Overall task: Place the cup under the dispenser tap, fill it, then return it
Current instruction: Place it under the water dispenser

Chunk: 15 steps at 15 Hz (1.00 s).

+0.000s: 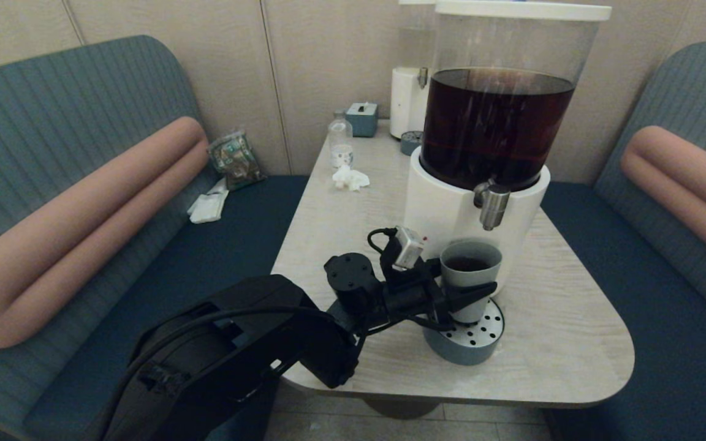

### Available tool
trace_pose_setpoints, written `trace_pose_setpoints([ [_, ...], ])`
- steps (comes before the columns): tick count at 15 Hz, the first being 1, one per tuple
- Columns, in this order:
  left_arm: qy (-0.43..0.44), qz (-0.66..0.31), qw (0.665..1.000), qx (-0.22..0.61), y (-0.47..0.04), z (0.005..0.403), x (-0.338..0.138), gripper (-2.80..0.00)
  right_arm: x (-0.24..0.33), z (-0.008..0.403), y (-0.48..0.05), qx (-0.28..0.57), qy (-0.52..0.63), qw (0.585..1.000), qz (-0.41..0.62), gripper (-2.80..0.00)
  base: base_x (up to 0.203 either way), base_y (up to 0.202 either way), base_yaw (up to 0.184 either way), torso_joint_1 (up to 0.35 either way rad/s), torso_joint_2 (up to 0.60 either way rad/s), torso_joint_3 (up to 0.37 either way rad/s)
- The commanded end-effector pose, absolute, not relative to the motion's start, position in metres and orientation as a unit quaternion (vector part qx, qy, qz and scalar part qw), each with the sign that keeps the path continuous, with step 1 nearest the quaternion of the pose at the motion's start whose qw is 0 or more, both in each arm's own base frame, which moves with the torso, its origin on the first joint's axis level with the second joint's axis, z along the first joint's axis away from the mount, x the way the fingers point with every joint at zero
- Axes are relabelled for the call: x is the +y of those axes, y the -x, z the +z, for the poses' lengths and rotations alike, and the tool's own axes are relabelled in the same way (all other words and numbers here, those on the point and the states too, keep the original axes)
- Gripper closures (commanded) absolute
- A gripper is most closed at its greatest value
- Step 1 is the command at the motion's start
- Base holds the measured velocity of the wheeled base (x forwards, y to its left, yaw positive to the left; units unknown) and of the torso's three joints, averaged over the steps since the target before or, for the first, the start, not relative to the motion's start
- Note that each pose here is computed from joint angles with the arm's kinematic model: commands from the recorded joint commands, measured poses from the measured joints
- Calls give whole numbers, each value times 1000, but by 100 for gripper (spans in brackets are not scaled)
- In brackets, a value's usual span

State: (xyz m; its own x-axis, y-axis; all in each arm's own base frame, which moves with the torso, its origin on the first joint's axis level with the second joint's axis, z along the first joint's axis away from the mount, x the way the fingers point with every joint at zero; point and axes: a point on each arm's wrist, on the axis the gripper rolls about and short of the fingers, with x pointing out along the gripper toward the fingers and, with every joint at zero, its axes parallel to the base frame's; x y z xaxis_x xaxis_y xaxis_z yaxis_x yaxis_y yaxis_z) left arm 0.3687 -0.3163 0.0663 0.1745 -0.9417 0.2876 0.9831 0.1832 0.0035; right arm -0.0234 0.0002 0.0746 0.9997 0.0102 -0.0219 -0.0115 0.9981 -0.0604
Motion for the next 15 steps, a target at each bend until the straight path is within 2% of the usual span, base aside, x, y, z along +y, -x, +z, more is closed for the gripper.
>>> trace_pose_setpoints([
  [1,92,-634,760,-110,-368,64,-317,-280,0,75,24,9,31,999,6,0,0,0,0,0,0,0],
  [9,92,-633,760,-110,-366,67,-315,-280,0,75,24,9,31,999,6,0,0,0,0,0,0,0],
  [15,88,-633,765,-79,-353,67,-304,-280,0,75,24,9,31,999,6,0,0,0,0,0,0,0],
])
